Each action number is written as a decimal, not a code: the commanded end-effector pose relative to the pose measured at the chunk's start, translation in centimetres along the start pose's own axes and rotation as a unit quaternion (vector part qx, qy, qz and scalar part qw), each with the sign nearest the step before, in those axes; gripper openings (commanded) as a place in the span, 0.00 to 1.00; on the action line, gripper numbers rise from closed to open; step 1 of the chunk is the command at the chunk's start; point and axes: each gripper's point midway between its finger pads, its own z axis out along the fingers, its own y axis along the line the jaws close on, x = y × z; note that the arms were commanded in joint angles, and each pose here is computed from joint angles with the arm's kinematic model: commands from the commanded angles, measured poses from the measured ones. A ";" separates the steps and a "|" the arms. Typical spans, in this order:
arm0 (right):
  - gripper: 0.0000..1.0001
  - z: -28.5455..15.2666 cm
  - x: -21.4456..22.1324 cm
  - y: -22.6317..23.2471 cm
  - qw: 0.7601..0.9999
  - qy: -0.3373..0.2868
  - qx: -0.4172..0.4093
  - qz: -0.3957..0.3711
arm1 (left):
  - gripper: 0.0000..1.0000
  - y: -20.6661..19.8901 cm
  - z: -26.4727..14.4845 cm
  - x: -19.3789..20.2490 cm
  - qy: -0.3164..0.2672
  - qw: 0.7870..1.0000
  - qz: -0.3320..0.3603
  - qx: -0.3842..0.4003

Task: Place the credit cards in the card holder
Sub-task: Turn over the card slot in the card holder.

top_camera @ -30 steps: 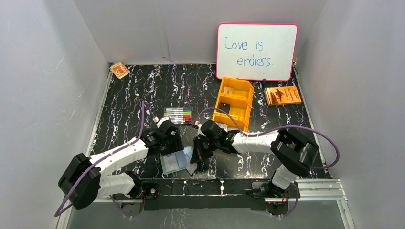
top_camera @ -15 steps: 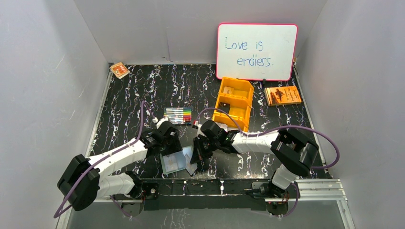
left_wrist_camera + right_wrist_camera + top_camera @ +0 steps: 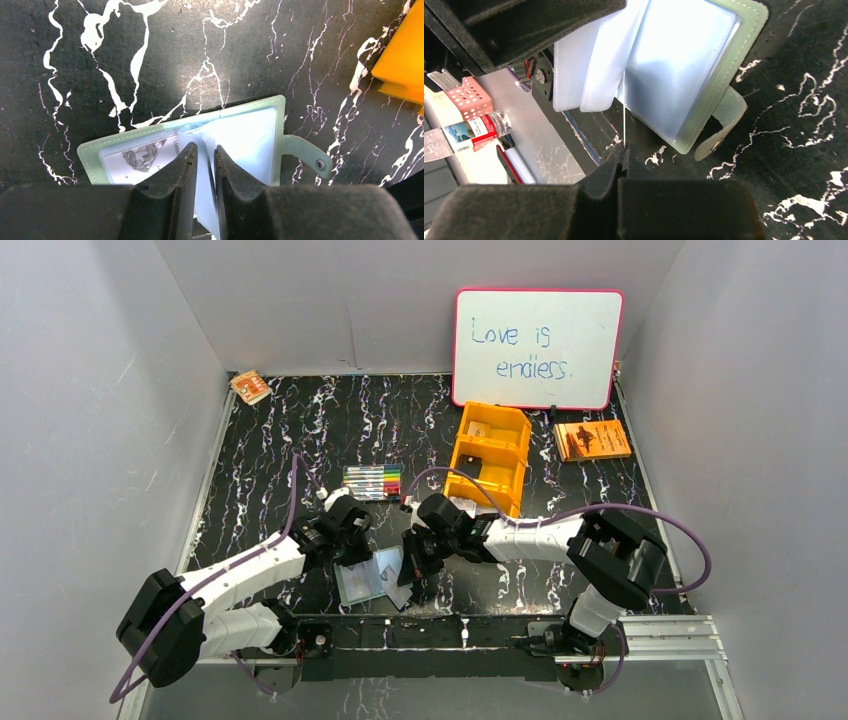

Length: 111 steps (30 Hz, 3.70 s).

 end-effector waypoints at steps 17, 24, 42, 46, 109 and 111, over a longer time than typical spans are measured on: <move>0.00 -4.9 -1.3 4.2 0.995 -0.041 0.006 -0.087 | 0.10 1.1 -0.6 -0.5 -0.015 1.000 0.000 -0.019; 0.00 -3.2 -1.2 5.6 0.995 -0.027 -0.021 -0.098 | 0.10 1.2 -0.8 -0.5 -0.015 1.000 0.000 -0.020; 0.00 -0.9 -1.5 0.9 0.994 -0.029 0.098 -0.032 | 0.20 1.8 -1.5 -0.3 -0.015 1.000 -0.008 -0.023; 0.00 -1.5 -1.8 0.5 0.992 -0.042 0.118 -0.027 | 0.22 2.0 -1.7 -0.2 -0.015 0.999 -0.009 -0.027; 0.00 -5.2 -1.5 -1.7 0.977 -0.133 0.157 0.052 | 0.39 0.4 -0.6 -3.3 -0.040 0.997 0.016 -0.063; 0.00 -5.4 -1.7 -1.5 0.977 -0.136 0.155 0.048 | 0.44 0.7 -1.3 -3.3 -0.045 0.997 0.008 -0.063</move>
